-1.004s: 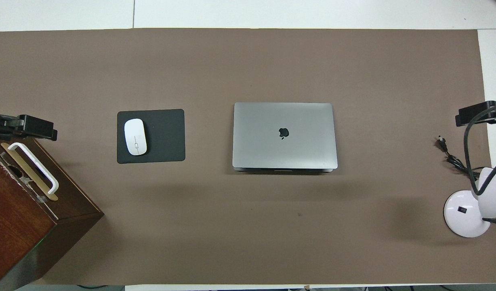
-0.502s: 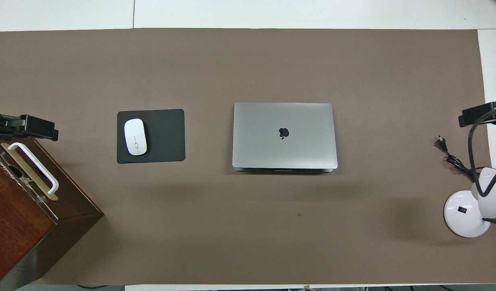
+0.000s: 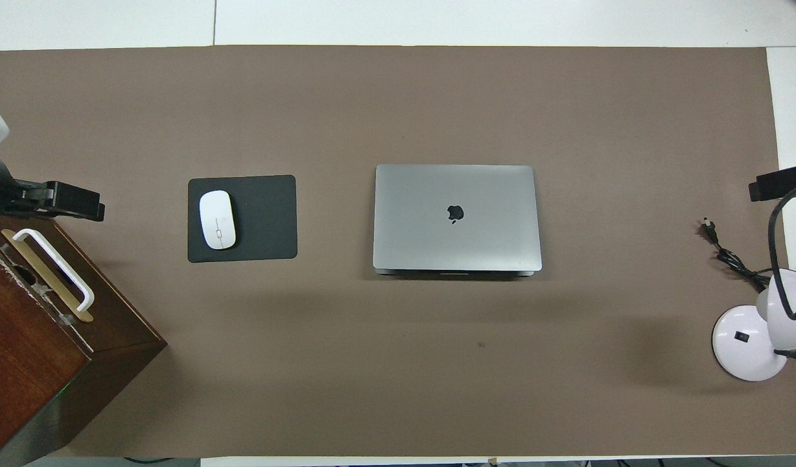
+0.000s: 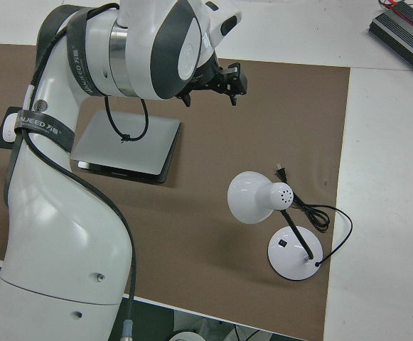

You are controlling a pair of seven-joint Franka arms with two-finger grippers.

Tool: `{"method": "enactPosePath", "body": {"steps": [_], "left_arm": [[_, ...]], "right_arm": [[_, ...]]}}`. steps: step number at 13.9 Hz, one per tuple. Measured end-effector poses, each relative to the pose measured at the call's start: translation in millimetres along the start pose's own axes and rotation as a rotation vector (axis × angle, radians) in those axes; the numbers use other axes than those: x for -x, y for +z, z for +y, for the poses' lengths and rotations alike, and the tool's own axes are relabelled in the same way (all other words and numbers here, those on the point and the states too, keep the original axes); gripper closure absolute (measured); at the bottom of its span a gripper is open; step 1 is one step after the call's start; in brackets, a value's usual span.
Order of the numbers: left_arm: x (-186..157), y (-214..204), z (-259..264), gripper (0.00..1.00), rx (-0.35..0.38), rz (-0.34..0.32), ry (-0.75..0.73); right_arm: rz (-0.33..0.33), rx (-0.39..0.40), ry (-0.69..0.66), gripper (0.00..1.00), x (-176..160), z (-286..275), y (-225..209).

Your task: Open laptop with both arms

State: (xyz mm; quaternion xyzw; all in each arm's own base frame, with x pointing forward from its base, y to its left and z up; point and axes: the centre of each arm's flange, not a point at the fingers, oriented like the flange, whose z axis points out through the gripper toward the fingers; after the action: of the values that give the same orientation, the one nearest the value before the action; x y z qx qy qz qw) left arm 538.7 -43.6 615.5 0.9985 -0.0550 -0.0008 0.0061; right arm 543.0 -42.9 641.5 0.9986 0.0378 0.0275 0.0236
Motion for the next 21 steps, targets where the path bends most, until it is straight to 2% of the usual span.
{"method": "enactPosePath", "body": {"steps": [2,4,9,10,18,21], "left_arm": [[-0.7,-0.5,0.6,0.00,0.000,0.006,0.001],[-1.0,-0.8,0.4,0.23,0.000,0.009,0.001],[-3.6,-2.6,-5.7,0.89,-0.001,0.034,-0.010],[-4.3,-2.9,-6.6,0.99,-0.001,0.041,-0.012],[-10.5,3.8,-8.6,0.99,-0.003,0.085,-0.015],[-14.6,25.0,-3.5,0.99,-0.007,0.140,-0.006]], "right_arm": [[0.000,0.000,0.001,0.00,0.0,0.0,0.0],[0.000,0.000,0.001,0.00,0.0,0.0,0.0],[0.009,0.001,0.002,0.00,-2.3,0.7,7.4],[0.009,0.001,0.002,0.00,-3.0,0.6,11.5],[0.069,-0.014,0.025,0.00,-3.5,-2.0,50.0],[0.090,-0.053,0.064,0.00,2.7,-5.7,59.5]]}}
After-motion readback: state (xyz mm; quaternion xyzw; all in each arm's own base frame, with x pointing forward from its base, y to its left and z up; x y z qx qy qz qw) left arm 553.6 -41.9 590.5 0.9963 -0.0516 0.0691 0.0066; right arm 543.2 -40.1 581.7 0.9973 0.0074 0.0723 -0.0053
